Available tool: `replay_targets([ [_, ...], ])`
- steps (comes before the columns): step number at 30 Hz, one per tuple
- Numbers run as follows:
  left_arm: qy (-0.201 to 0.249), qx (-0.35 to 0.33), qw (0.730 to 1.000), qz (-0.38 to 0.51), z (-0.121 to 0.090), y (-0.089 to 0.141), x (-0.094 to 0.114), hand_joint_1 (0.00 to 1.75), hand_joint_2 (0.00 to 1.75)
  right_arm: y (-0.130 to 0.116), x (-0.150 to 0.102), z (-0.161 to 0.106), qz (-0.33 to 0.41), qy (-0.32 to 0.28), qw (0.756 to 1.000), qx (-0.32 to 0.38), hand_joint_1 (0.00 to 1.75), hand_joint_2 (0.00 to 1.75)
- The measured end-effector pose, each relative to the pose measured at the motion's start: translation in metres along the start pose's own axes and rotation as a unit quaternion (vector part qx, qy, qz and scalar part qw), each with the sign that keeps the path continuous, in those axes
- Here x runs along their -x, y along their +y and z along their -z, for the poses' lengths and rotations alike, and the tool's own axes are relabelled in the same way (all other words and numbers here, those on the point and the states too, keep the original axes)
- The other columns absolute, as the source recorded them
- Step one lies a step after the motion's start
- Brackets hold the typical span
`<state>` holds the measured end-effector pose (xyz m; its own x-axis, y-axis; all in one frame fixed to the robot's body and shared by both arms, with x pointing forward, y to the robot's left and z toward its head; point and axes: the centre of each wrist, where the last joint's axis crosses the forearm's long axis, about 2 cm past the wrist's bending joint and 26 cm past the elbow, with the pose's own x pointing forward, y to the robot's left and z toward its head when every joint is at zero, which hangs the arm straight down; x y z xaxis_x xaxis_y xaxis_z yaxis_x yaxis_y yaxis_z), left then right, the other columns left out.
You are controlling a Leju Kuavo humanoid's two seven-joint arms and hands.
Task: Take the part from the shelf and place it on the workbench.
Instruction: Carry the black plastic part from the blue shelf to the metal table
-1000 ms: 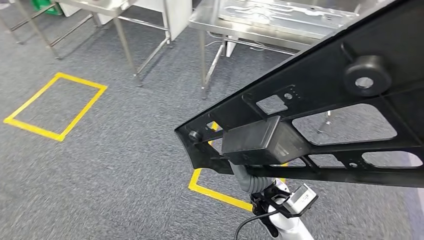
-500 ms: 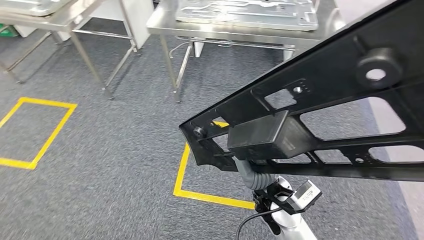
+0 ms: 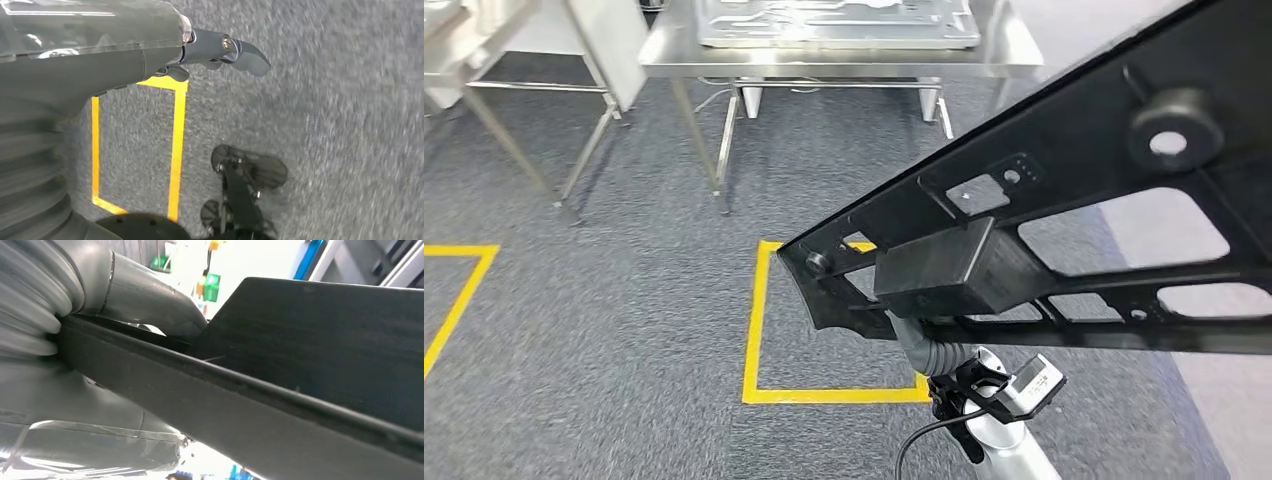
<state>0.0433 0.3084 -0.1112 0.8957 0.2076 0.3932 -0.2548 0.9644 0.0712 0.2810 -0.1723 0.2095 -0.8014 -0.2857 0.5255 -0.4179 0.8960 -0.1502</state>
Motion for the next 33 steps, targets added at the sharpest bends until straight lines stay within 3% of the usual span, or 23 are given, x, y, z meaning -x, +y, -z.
replay_targets([
  [9, -0.010, 0.013, 1.000, -0.001, 0.0018, -0.0013, -0.0066, 0.00, 1.75, -0.0020, 0.0026, -0.0037, 0.028, 0.008, 1.000, 0.009, 1.75, 1.75],
  [33, -0.006, 0.012, 1.000, 0.000, -0.0005, 0.0024, 0.0023, 0.00, 1.75, -0.0022, 0.0061, -0.0080, 0.013, 0.019, 1.000, 0.011, 1.75, 1.75],
])
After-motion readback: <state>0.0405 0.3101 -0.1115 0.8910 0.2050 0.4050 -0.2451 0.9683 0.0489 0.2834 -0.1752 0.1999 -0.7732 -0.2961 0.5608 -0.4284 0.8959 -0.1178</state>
